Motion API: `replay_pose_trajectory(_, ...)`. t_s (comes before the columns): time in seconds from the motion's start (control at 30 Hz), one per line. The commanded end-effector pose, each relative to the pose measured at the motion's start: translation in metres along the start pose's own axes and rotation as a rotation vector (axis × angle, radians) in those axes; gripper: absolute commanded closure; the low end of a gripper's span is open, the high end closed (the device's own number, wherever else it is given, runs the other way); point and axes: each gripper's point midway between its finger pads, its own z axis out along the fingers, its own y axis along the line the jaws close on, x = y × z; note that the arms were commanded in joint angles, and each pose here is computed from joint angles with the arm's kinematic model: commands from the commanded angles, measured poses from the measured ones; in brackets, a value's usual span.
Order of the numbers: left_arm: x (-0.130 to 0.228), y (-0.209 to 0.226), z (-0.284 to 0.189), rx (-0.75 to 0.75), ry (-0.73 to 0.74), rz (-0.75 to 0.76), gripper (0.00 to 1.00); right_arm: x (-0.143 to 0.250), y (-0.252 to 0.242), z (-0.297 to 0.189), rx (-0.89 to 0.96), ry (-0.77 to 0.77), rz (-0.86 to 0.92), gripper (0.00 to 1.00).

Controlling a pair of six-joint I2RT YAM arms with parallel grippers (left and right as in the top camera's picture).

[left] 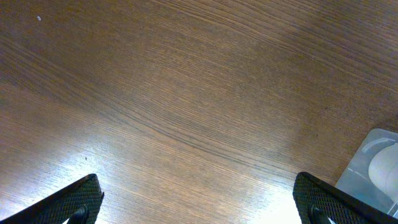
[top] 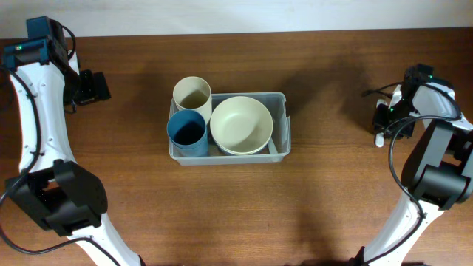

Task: Pack container
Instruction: 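Lower the right gripper and grasp the white spoon handle, then lift the spoon and carry it over the bin's right side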

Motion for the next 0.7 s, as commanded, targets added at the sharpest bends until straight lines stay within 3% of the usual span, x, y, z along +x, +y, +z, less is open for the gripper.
replay_pose_trajectory(0.0, -0.004, 0.0, -0.005, 0.01, -0.017, -0.015, 0.0, 0.059, 0.0, 0.066, -0.001, 0.252, 0.016, 0.84)
replay_pose_trajectory(0.27, -0.004, 0.0, -0.005, 0.01, -0.017, -0.015, 0.0, 0.057, 0.0, 0.067, -0.002, 0.245, 0.015, 0.93)
replay_pose_trajectory(0.67, -0.004, 0.0, -0.005, 0.01, -0.017, -0.015, 0.0, 0.024, 0.016, 0.024, -0.076, 0.182, -0.016, 0.94)
